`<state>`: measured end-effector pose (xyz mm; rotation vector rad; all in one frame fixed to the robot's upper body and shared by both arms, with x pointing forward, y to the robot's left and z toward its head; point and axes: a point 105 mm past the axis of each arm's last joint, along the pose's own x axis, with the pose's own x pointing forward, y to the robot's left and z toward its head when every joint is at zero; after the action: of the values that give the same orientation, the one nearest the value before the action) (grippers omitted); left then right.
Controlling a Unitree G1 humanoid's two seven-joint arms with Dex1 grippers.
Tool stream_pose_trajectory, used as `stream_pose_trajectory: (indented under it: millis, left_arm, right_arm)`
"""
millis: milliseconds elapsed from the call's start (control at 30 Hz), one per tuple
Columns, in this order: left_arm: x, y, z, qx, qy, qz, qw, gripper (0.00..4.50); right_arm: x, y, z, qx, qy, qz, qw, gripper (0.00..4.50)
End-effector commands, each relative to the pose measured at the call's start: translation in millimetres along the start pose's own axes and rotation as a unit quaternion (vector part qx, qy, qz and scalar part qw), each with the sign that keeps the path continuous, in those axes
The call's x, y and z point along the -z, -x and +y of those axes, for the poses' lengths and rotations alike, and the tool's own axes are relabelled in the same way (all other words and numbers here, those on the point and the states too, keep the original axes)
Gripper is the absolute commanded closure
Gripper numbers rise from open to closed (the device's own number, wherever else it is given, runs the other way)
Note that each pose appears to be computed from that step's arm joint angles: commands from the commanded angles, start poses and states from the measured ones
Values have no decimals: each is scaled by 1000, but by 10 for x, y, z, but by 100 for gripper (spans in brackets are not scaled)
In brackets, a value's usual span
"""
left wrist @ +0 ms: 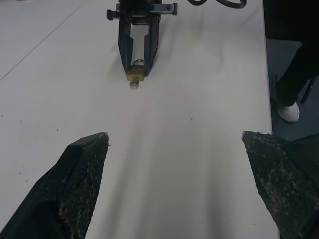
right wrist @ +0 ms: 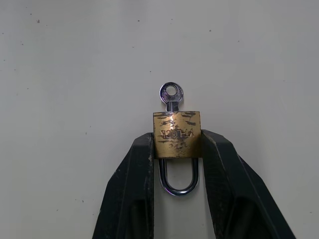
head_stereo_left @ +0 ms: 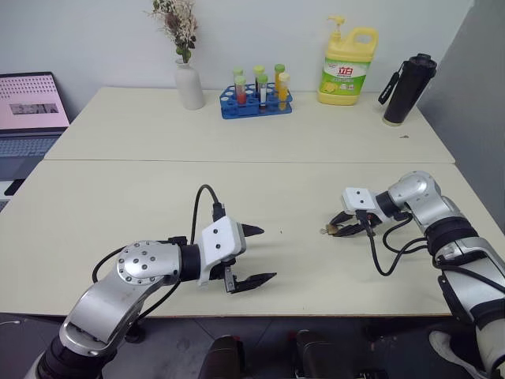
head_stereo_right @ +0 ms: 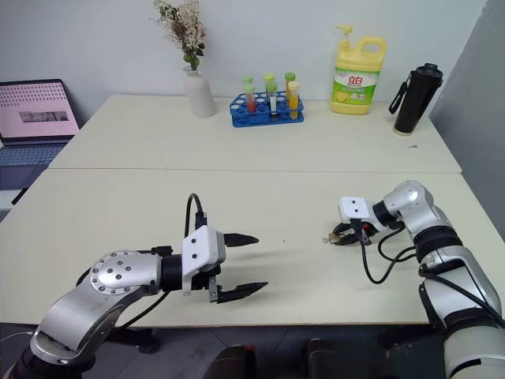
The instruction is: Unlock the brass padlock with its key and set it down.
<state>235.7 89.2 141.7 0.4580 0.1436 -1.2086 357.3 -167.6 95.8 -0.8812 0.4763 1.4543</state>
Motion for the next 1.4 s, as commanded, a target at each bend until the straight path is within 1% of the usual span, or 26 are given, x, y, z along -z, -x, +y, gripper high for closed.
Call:
stream_pose_trajectory:
  millis: [33,67,167,267,333,400,467,533,567,600,733,833,967,1067,1300,1400]
  left_arm:
    - [-64,59,71,-18,-3,-15,1000,0]
    - [-59,75,100,-24,3,-17,1000,0]
    - [1,160,253,-58,17,-9,998,0]
    - [63,199,442,-98,20,4,995,0]
    - [26,175,502,-102,28,-6,994,0]
    - [-18,146,506,-93,30,-13,995,0]
    - [-43,128,508,-88,31,-17,996,0]
    - [-109,83,511,-75,36,-26,996,0]
    - [-146,59,516,-69,42,-31,996,0]
    - [-168,48,525,-67,46,-34,996,0]
    - [-282,-43,638,-64,63,-43,995,0]
    - [-375,-144,746,-66,78,-51,993,0]
    - [-452,-226,827,-54,109,-61,991,0]
    - [-508,-283,821,-38,130,-70,988,0]
    - [-599,-337,828,-15,161,-93,983,0]
    - [-633,-331,846,-11,163,-99,982,0]
  right_arm:
    - [-24,44,17,17,19,-4,1000,357]
    - [-71,83,6,29,29,-12,999,357]
    - [-275,248,-3,103,78,-38,991,357]
    - [-509,318,83,181,124,-57,974,357]
    - [-714,318,139,260,163,-63,949,357]
    - [-839,342,140,325,191,-59,924,357]
    - [-893,354,144,355,214,-46,909,357]
    - [-1001,352,172,388,278,-26,878,357]
    - [-1052,358,178,407,294,-25,864,357]
    - [-1082,363,176,420,300,-25,856,357]
    - [-1175,333,163,447,338,-21,828,357]
    - [-1263,316,150,459,356,-28,814,357]
    - [-1330,308,162,459,368,-38,808,357]
    - [-1357,308,165,458,373,-45,805,357]
    - [-1458,304,181,461,387,-65,796,357]
    - [-1465,291,194,457,391,-70,796,357]
